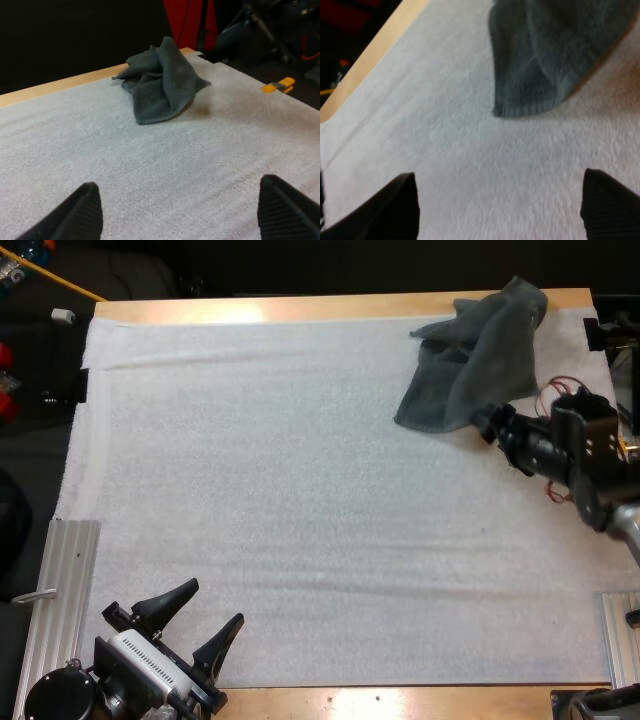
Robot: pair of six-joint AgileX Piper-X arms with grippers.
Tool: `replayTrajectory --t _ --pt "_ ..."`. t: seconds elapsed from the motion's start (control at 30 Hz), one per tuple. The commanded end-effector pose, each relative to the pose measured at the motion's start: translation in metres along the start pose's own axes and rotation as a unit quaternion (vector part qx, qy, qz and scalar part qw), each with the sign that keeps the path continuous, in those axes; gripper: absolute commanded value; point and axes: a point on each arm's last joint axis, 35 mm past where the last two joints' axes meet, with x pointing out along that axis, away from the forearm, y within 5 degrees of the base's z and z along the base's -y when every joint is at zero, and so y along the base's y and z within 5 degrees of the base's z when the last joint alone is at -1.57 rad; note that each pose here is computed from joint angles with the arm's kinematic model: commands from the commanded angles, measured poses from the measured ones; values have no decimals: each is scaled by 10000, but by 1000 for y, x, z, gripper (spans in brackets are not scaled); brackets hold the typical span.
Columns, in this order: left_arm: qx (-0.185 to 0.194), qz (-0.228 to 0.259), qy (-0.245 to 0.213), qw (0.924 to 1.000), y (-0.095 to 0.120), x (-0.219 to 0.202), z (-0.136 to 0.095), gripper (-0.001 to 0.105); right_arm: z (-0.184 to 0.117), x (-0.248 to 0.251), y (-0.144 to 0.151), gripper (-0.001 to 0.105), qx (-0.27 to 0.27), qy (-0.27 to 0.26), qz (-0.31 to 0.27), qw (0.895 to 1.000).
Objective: Pick towel from pile, fold and stack
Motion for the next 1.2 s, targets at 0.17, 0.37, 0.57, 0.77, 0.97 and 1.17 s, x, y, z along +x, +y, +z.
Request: replayTrajectory --t 0.17,0.37,0.57,0.77,0.97,1.17 --pt "-3 -91 -36 10000 -1 -1 2 63 5 46 -10 66 432 94 -40 9990" --pt "-17 -88 -15 10000 -1 -1 2 63 3 87 -23 66 847 -28 47 9964" --pt "-99 -68 111 9999 -1 -1 -2 63 -5 122 -38 65 1244 -39 74 9922" --pt "-159 -54 205 9996 0 -1 -4 63 -4 150 -45 56 1513 -112 159 9883" --pt "-159 -54 204 9997 0 -1 -4 63 3 162 -43 34 1510 -62 278 9881" --pt "-145 -57 183 9997 0 -1 -3 63 5 158 -41 0 1245 -62 270 9918"
